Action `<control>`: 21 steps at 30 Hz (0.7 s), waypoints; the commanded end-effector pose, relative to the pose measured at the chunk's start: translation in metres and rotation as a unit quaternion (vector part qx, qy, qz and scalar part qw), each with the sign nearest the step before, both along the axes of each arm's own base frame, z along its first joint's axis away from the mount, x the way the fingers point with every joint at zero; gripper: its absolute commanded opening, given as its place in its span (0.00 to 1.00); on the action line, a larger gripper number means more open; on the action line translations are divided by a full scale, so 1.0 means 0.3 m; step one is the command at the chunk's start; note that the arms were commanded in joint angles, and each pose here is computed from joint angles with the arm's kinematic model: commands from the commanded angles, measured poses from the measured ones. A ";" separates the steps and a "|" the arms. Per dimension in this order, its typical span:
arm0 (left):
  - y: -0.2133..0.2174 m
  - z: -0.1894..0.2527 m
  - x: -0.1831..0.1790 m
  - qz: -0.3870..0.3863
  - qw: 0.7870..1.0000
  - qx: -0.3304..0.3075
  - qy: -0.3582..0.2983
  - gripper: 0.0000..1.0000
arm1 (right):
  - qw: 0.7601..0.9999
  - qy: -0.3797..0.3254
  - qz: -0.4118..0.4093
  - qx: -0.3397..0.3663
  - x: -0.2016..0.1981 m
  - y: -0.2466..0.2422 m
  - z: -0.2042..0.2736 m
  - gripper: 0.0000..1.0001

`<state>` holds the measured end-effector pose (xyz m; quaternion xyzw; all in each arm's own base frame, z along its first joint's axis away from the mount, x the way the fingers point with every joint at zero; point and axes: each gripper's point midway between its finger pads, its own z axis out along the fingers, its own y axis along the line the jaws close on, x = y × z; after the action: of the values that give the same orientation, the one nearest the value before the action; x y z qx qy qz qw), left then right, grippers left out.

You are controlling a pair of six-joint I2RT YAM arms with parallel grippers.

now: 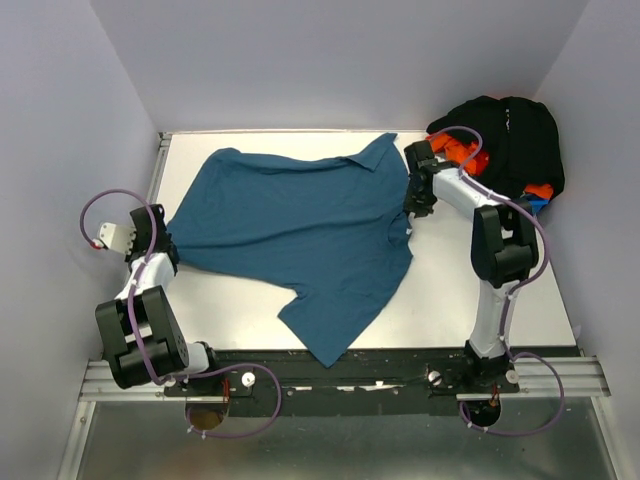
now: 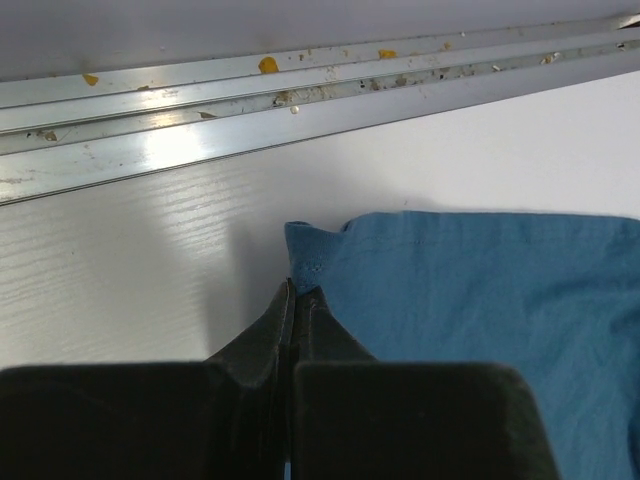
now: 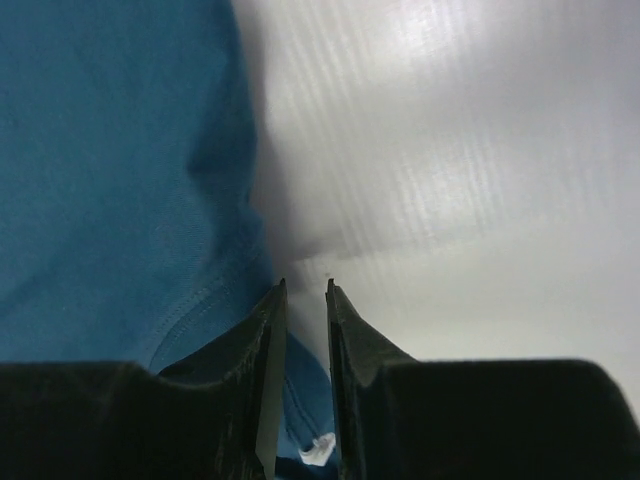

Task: Fold and stack the t-shirts
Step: Flatten out the tshirt

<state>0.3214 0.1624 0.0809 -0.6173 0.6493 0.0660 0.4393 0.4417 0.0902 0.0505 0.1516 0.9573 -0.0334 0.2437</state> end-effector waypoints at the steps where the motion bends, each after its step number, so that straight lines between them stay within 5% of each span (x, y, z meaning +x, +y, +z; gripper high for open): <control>1: 0.041 0.022 0.005 0.019 1.000 0.010 -0.006 0.00 | 0.997 0.001 0.021 0.073 0.017 0.103 -0.017 0.30; 6: -0.017 0.045 0.075 -0.044 0.998 0.011 -0.034 0.02 | 0.993 0.005 0.042 0.111 0.028 0.166 -0.036 0.41; 14: -0.037 0.091 0.084 -0.049 0.998 0.033 -0.034 0.03 | 0.998 0.046 0.043 0.030 0.043 0.168 -0.091 0.50; 17: -0.042 0.089 0.086 -0.053 0.998 0.031 -0.032 0.03 | 0.998 0.050 0.041 0.021 0.055 0.163 -0.107 0.45; 21: -0.043 0.093 0.089 -0.054 0.998 0.031 -0.032 0.02 | 0.999 0.041 0.037 -0.002 0.066 0.132 -0.108 0.26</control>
<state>0.3394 0.1461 0.0881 -0.5773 0.6742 0.0451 0.4584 0.4645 0.1489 0.0242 0.1145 0.9703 0.0152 0.2127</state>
